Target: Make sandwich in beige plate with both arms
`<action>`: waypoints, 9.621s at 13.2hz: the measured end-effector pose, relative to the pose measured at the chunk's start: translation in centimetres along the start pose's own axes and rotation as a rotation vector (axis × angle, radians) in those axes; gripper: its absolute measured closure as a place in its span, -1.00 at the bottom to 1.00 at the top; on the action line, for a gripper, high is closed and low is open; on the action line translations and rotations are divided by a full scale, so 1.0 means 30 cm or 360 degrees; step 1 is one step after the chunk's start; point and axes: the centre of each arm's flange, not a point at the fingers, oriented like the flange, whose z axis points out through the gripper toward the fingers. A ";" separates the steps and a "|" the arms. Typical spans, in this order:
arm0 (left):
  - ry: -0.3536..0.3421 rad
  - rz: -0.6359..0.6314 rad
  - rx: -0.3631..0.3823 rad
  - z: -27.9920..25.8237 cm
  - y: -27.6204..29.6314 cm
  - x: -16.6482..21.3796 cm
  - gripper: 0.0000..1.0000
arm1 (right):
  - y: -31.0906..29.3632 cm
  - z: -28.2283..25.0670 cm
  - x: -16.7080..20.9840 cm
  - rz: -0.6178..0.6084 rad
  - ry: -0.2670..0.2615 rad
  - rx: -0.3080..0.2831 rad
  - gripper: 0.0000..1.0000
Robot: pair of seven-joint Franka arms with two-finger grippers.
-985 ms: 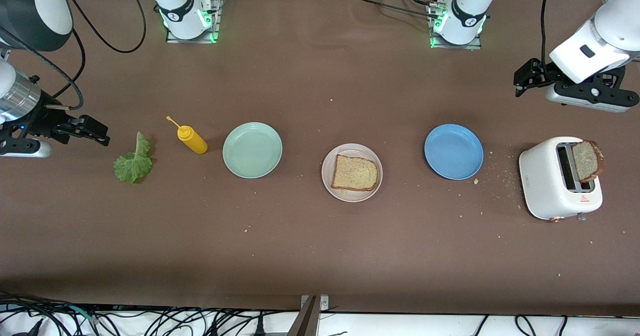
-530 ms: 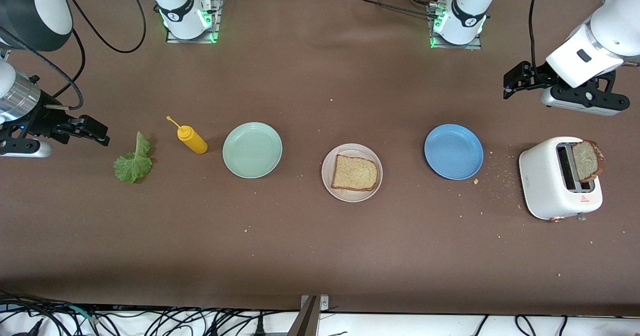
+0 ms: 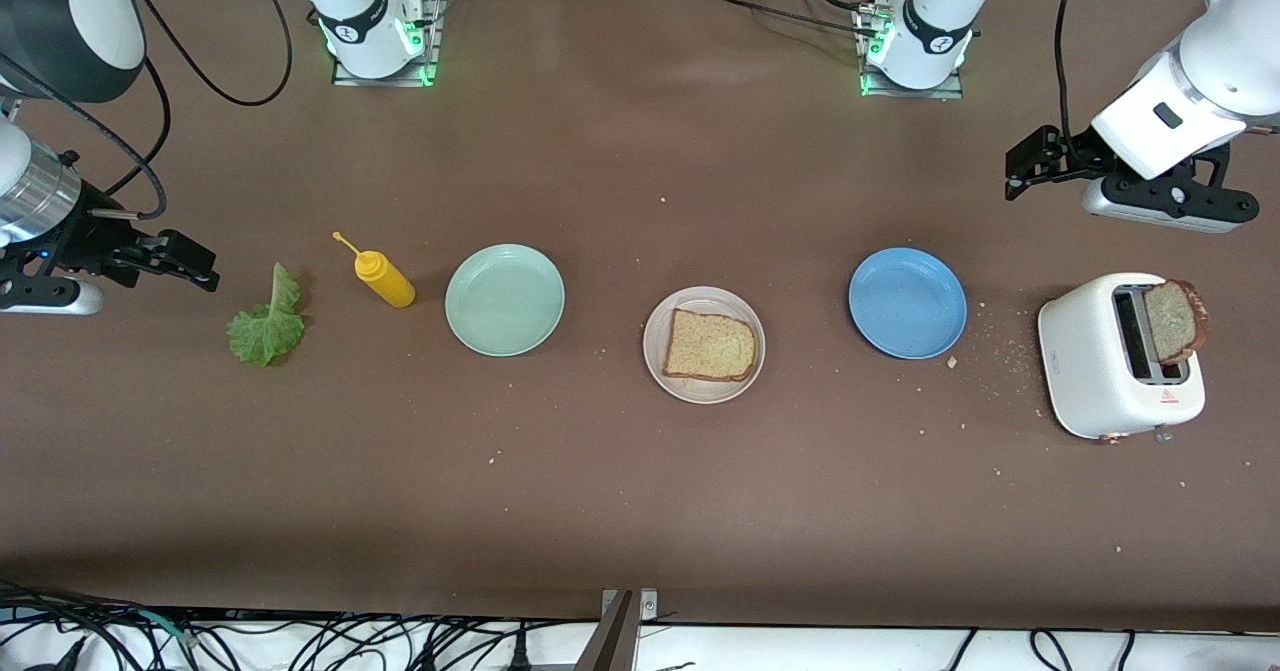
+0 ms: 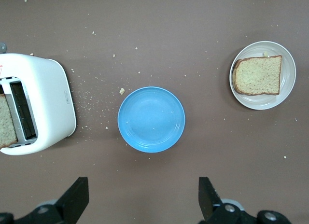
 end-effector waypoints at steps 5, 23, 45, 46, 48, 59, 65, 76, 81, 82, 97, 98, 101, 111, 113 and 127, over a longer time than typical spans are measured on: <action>0.0000 0.0000 0.0000 0.000 0.000 0.000 -1.00 | 0.006 0.000 0.000 0.0005 0.0000 0.0000 -1.00; 0.0004 0.0005 -0.0005 0.001 0.003 0.026 -1.00 | 0.008 -0.001 0.001 0.0017 0.0001 0.0000 -1.00; 0.0006 0.0006 -0.0005 -0.001 0.004 0.026 -1.00 | 0.083 0.310 -0.173 -0.1361 -0.0097 0.0646 -0.99; 0.0006 0.0006 -0.0005 -0.001 0.004 0.026 -1.00 | 0.148 0.357 -0.206 -0.1477 -0.0050 0.0757 -0.99; 0.0006 0.0006 -0.0005 -0.001 0.004 0.026 -1.00 | 0.248 0.474 -0.285 -0.1660 0.0075 0.0964 -0.99; 0.0007 0.0007 -0.0005 -0.001 0.005 0.027 -1.00 | 0.466 1.135 -0.541 -0.1990 0.0799 0.1426 -0.99; 0.0007 0.0007 -0.0005 -0.001 0.005 0.027 -1.00 | 0.411 1.299 -0.546 -0.1901 0.1058 0.1580 -0.99; 0.0007 0.0007 -0.0005 -0.001 0.005 0.027 -1.00 | 0.238 1.344 -0.496 -0.1797 0.1237 0.1678 -0.99; 0.0007 0.0007 -0.0005 -0.001 0.005 0.027 -1.00 | 0.180 1.349 -0.481 -0.1815 0.1243 0.1687 -0.42; 0.0007 0.0008 -0.0005 -0.001 0.005 0.027 -1.00 | 0.174 1.346 -0.471 -0.1830 0.1243 0.1679 -0.17; 0.0006 0.0008 -0.0005 -0.001 0.006 0.027 -1.00 | -0.272 0.888 -0.132 -0.1994 0.0641 0.0696 0.83; 0.0006 0.0008 -0.0005 -0.001 0.006 0.027 -1.00 | -0.334 0.856 -0.118 -0.2003 0.0594 0.0620 0.83; 0.0006 0.0008 -0.0005 -0.001 0.006 0.027 -1.00 | -0.563 0.749 -0.097 -0.2014 0.0430 0.0386 0.83; 0.0006 0.0009 -0.0005 -0.001 0.007 0.027 -1.00 | -1.359 0.737 -0.365 -0.2104 0.0262 -0.0402 0.83; 0.0006 0.0008 -0.0005 -0.001 0.007 0.027 -1.00 | -1.480 0.820 -0.438 -0.2259 0.0208 -0.0553 0.83; 0.0003 0.0009 -0.0005 0.000 0.007 0.026 -1.00 | -1.788 1.129 -0.608 -0.2077 0.0136 -0.1284 0.83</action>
